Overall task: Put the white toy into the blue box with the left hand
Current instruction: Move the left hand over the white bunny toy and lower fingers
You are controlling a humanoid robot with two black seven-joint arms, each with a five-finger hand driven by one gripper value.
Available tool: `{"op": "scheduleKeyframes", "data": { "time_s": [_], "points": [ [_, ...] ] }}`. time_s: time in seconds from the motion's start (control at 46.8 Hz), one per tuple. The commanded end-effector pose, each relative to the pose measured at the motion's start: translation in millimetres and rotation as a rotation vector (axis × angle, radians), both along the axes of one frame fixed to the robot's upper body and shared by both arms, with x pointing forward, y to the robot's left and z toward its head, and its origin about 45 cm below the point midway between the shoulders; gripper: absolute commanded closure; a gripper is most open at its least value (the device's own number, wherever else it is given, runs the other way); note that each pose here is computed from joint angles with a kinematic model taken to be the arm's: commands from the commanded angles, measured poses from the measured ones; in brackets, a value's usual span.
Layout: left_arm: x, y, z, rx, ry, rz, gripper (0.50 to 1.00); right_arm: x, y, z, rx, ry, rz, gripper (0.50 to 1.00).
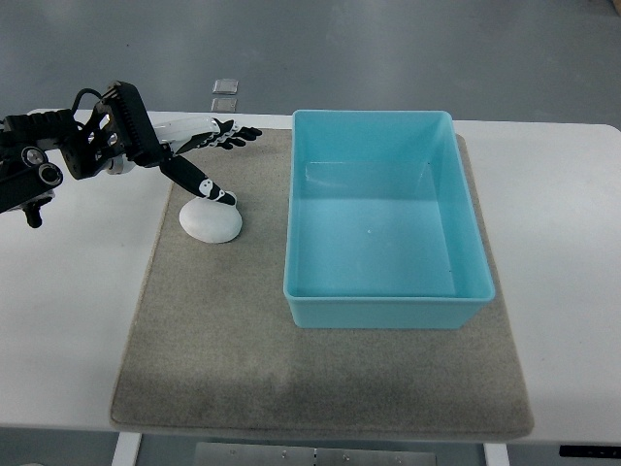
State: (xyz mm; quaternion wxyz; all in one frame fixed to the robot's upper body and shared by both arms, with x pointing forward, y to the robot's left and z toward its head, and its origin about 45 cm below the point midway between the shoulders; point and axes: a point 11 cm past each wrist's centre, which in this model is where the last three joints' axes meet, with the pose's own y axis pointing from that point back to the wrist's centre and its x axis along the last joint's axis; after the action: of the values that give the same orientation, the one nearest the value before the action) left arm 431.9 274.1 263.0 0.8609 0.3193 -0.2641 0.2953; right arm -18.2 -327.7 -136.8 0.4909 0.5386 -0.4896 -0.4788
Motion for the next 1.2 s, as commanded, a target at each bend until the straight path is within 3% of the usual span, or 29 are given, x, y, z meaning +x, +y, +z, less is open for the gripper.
{"op": "scheduleKeyframes", "data": {
  "time_s": [0.0,0.428,0.599,0.834,1.176],
  "points": [
    [-2.6,-0.6,-2.2,0.058,-0.018,-0.034,0.544,0.0,0.0,0.0,0.000,0.000,0.000,0.564],
    [-12.3,-6.1,-19.3,0.202,-0.039,-0.127,0.546,0.0,0.0,0.0,0.000,0.000,0.000,0.564],
    [-2.1,-7.8,4.5,0.206,-0.082,-0.130,0.540,0.0,0.0,0.0,0.000,0.000,0.000,0.564],
    [-6.1,-7.1,9.3,0.220,-0.015,-0.176,0.542,0.0,0.0,0.0,0.000,0.000,0.000,0.564],
    [-7.8,-7.2,7.1,0.282,-0.010,-0.211,0.544,0.0,0.0,0.0,0.000,0.000,0.000,0.564]
  ]
}}
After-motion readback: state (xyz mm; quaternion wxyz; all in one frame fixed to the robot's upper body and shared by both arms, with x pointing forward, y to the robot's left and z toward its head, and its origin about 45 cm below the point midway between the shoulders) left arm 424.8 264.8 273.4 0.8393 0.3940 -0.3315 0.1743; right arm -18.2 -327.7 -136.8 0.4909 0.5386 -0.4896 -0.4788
